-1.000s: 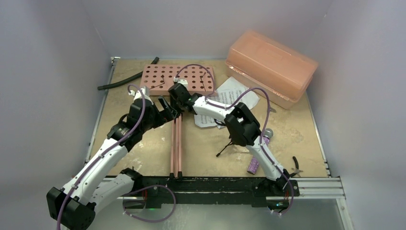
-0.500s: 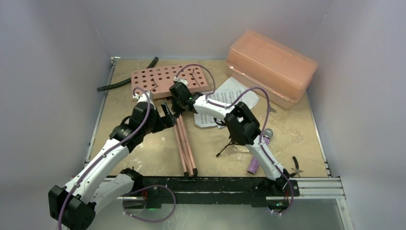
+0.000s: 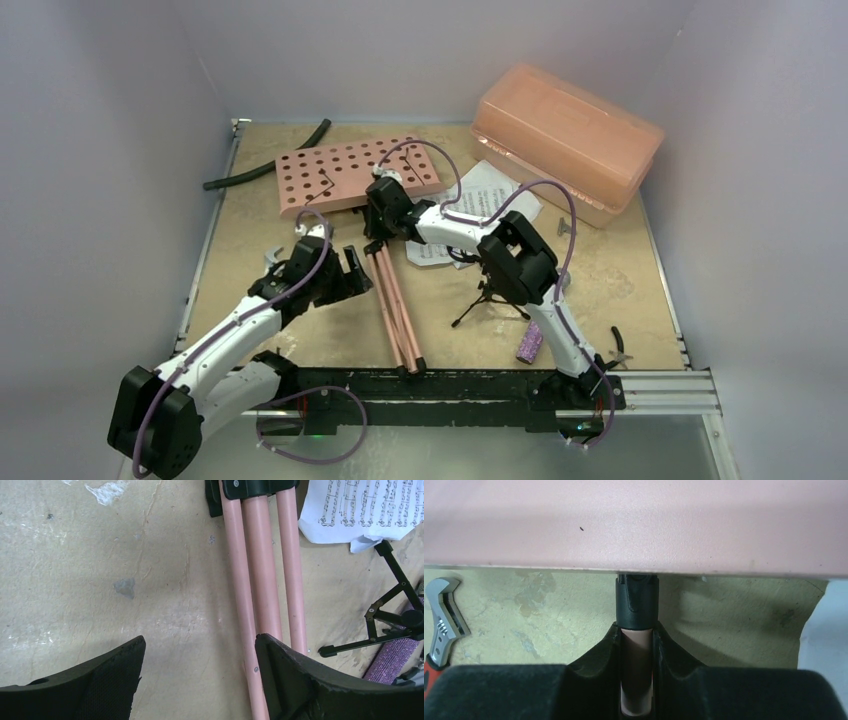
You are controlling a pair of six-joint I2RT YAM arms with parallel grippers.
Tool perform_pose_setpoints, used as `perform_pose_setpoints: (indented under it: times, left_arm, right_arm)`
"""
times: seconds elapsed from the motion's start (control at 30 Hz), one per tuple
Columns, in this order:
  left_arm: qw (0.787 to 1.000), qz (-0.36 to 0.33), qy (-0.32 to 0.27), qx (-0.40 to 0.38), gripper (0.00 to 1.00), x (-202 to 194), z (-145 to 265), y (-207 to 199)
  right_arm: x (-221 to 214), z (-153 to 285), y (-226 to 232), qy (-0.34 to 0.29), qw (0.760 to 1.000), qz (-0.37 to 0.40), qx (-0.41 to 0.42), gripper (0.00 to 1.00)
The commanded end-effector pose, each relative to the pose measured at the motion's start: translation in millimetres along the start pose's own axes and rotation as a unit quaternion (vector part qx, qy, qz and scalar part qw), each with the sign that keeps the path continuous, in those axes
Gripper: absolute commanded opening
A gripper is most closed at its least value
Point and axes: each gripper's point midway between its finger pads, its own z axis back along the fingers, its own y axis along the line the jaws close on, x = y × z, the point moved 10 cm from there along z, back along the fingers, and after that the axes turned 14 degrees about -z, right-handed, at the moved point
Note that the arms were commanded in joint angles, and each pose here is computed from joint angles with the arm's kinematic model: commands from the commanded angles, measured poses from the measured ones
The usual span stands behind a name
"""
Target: Set up the instrument practice props
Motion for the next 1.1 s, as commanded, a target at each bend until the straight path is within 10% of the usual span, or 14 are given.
perform_pose_setpoints:
  times: [0.0, 1.07]
  left_arm:
    - [0.999, 0.03, -0.03, -0.03, 0.78, 12, -5, -6]
    - [0.953, 0.16, -0.025, -0.255, 0.49, 7, -51, 15]
  right_arm:
    - [39, 49, 51, -0.056, 0.991, -0.038, 0.117, 0.0]
    - [89, 102, 79, -0.101, 0.963, -0.083, 0.234, 0.0]
